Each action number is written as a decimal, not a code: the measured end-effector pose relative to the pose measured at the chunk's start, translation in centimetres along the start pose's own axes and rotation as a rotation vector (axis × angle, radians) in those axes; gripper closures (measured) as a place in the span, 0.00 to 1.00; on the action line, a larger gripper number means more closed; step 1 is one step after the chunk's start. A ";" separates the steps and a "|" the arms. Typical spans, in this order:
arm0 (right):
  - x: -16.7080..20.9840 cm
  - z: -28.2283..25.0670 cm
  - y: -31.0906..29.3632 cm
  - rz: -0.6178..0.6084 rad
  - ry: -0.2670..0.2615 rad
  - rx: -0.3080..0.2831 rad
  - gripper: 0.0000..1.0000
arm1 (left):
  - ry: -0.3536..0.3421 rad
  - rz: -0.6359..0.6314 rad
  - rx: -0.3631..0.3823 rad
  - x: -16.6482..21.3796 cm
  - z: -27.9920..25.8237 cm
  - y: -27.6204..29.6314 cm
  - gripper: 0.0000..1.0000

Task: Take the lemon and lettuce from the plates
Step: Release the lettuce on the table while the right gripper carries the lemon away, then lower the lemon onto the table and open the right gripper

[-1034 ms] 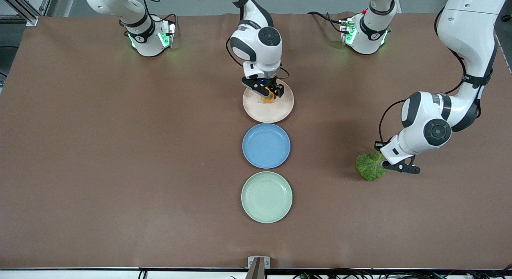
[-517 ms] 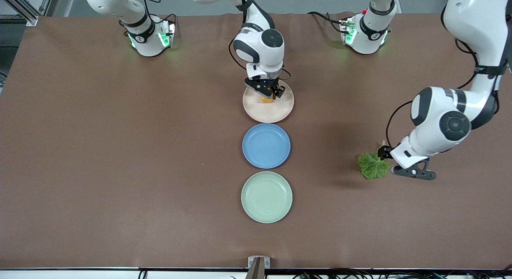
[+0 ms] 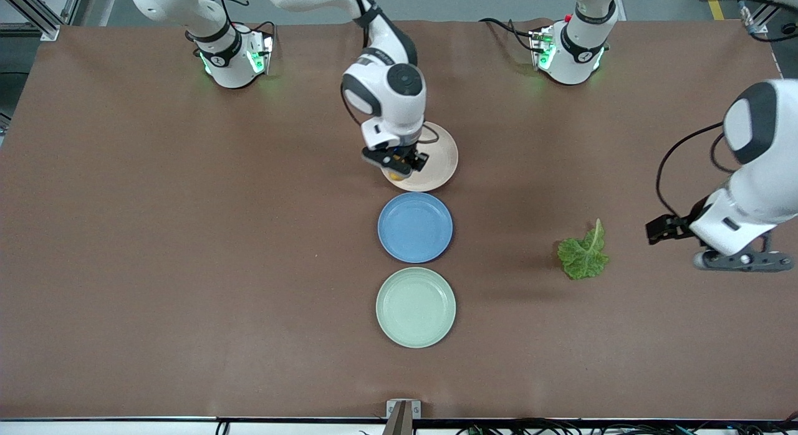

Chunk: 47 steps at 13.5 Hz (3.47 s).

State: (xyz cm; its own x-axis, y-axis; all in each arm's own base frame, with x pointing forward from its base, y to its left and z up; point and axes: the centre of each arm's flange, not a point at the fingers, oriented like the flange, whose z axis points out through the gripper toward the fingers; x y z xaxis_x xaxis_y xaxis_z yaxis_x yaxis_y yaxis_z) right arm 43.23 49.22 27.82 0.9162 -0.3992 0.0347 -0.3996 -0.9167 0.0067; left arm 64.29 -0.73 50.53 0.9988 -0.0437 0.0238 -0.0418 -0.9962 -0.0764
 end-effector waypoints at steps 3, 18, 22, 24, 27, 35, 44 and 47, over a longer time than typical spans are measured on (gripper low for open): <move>11.3 -3.8 6.4 -0.090 -0.004 0.014 0.39 | -0.046 -0.029 0.009 -1.2 -5.7 -1.5 0.00; 33.3 5.3 34.7 -0.420 -0.078 0.000 0.39 | -0.086 -0.020 -0.083 -11.8 -14.8 2.3 0.00; 33.5 7.2 35.8 -0.438 -0.074 0.000 0.39 | -0.080 -0.018 -0.075 -13.4 -14.9 3.6 0.00; 32.9 8.5 35.3 -0.450 -0.066 0.004 0.39 | -0.079 -0.019 -0.074 -13.7 -15.0 3.7 0.00; 31.4 10.0 34.2 -0.461 -0.074 0.023 0.39 | -0.081 -0.020 -0.073 -13.6 -14.5 3.7 0.00; 33.1 6.6 34.5 -0.494 -0.143 0.027 0.00 | -0.028 -0.025 -0.072 -12.7 -14.4 3.5 0.00; 39.2 -16.8 40.5 -0.425 -0.218 -0.001 0.00 | -0.023 -0.024 -0.072 -12.7 -14.5 3.5 0.00; 39.8 -22.4 41.1 -0.417 -0.201 0.001 0.00 | -0.023 -0.024 -0.072 -12.7 -14.5 3.5 0.00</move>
State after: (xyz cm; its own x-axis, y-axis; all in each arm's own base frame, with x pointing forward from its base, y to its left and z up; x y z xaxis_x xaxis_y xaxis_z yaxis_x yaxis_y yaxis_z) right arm 62.58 -3.90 51.83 0.9862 0.0075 -0.1653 0.0038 -0.9997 -0.0225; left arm 51.10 -4.78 64.38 0.9998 -0.0191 0.0013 -0.0191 -0.9998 -0.0040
